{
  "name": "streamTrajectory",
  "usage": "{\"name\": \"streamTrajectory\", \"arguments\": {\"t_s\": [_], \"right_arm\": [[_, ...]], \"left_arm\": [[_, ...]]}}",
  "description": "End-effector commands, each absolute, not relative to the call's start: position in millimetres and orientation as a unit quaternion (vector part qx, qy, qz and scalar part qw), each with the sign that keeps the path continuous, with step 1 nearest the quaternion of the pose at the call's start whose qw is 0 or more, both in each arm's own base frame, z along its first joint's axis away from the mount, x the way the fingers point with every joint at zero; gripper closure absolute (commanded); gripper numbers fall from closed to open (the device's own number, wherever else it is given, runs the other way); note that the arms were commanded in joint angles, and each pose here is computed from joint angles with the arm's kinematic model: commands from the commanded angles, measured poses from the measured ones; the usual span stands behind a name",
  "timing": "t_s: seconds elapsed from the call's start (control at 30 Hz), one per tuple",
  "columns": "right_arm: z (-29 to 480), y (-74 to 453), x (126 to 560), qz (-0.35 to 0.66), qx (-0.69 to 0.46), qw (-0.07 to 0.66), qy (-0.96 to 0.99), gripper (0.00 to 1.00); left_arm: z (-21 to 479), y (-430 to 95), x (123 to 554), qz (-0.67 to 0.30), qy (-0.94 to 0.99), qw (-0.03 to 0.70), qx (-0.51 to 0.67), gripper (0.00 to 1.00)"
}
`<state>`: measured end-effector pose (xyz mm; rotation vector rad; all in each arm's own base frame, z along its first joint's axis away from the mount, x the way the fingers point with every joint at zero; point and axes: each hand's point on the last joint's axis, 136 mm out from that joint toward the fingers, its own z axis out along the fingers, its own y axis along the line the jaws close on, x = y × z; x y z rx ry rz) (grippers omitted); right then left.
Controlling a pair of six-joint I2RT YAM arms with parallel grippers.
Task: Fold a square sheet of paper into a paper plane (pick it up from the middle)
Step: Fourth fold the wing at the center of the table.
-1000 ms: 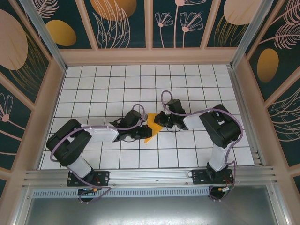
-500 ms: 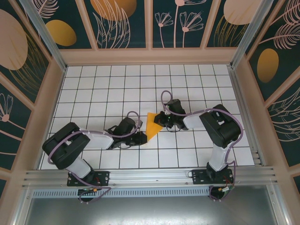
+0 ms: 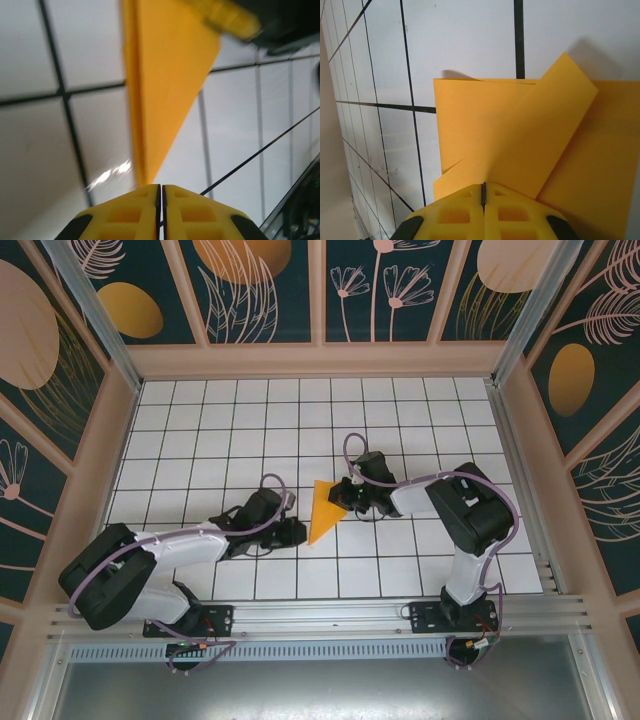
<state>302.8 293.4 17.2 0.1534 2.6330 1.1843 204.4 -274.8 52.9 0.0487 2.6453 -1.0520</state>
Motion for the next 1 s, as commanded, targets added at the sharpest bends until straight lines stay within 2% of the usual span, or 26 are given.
{"name": "streamTrajectory", "arguments": {"t_s": [0.0, 0.23, 0.43, 0.6, 0.73, 0.87, 0.97], "right_arm": [[-33.3, 264.8, 283.6, 0.32, 0.093, 0.091, 0.938, 0.97], [-30.1, 266.7, 284.5, 0.326, 0.097, 0.094, 0.936, 0.96], [-30.3, 266.6, 282.1, 0.325, 0.095, 0.093, 0.936, 0.96], [-31.3, 265.2, 281.8, 0.321, 0.096, 0.093, 0.938, 0.96], [-32.1, 263.2, 282.8, 0.315, 0.097, 0.095, 0.939, 0.96], [-32.5, 263.4, 283.2, 0.314, 0.097, 0.094, 0.94, 0.96], [-31.9, 263.7, 284.2, 0.314, 0.096, 0.095, 0.94, 0.97]], "left_arm": [[68.0, -292.7, 227.0, -0.369, 0.913, 0.174, 0.028, 0.88], [60.5, -328.7, 252.2, -0.406, 0.896, 0.174, 0.028, 0.82], [37.5, -332.5, 263.5, -0.388, 0.906, 0.171, 0.012, 0.76], [0.2, -313.7, 243.0, -0.342, 0.932, 0.122, 0.003, 0.78], [-20.5, -283.3, 210.3, -0.315, 0.945, 0.088, -0.003, 0.79], [-17.8, -262.4, 183.5, -0.307, 0.949, 0.069, 0.011, 0.79], [-9.7, -251.8, 179.0, -0.302, 0.95, 0.081, 0.006, 0.79]]}}
